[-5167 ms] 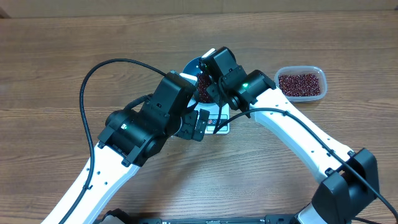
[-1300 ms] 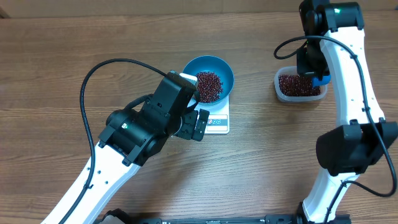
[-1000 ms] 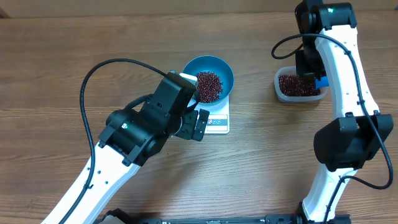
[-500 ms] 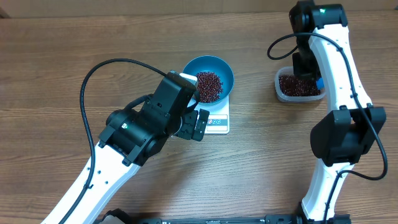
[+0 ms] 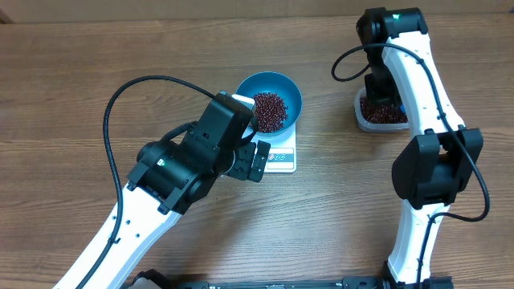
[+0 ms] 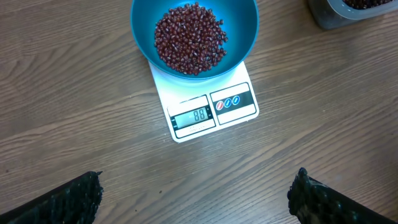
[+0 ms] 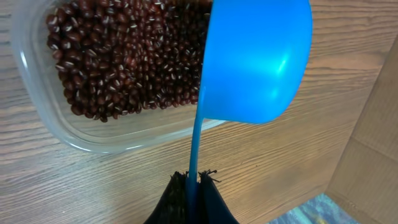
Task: Scoop item into bowl and weigh 150g on scale
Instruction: 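Dip the scoop into the red beans and scoop more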
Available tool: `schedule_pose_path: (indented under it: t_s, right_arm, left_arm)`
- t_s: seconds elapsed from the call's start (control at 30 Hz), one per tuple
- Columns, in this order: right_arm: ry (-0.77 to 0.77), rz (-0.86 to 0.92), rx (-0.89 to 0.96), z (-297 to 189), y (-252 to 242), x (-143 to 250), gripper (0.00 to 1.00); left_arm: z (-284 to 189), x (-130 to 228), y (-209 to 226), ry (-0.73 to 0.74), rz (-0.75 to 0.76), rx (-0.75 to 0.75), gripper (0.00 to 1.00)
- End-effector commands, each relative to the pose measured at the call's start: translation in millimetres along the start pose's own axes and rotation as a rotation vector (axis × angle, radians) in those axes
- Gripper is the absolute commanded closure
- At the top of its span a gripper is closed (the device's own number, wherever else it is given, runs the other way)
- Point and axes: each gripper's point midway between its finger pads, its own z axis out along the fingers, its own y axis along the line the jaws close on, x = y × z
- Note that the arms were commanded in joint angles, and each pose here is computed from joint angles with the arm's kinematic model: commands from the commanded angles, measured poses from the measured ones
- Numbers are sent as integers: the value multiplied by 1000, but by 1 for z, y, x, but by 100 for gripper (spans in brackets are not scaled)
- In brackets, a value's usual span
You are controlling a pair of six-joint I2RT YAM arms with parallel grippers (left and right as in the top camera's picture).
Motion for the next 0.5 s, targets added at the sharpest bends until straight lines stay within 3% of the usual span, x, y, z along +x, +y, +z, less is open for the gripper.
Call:
schedule_pose_path:
  t_s: [0.0, 0.47]
  right_arm:
    - [17, -20, -23, 8, 15, -3, 96]
    - [12, -31, -20, 6, 19, -3, 96]
  left_arm:
    - [-1, -4, 2, -12, 4, -7, 0]
    - [-1, -4, 2, -12, 4, -7, 0]
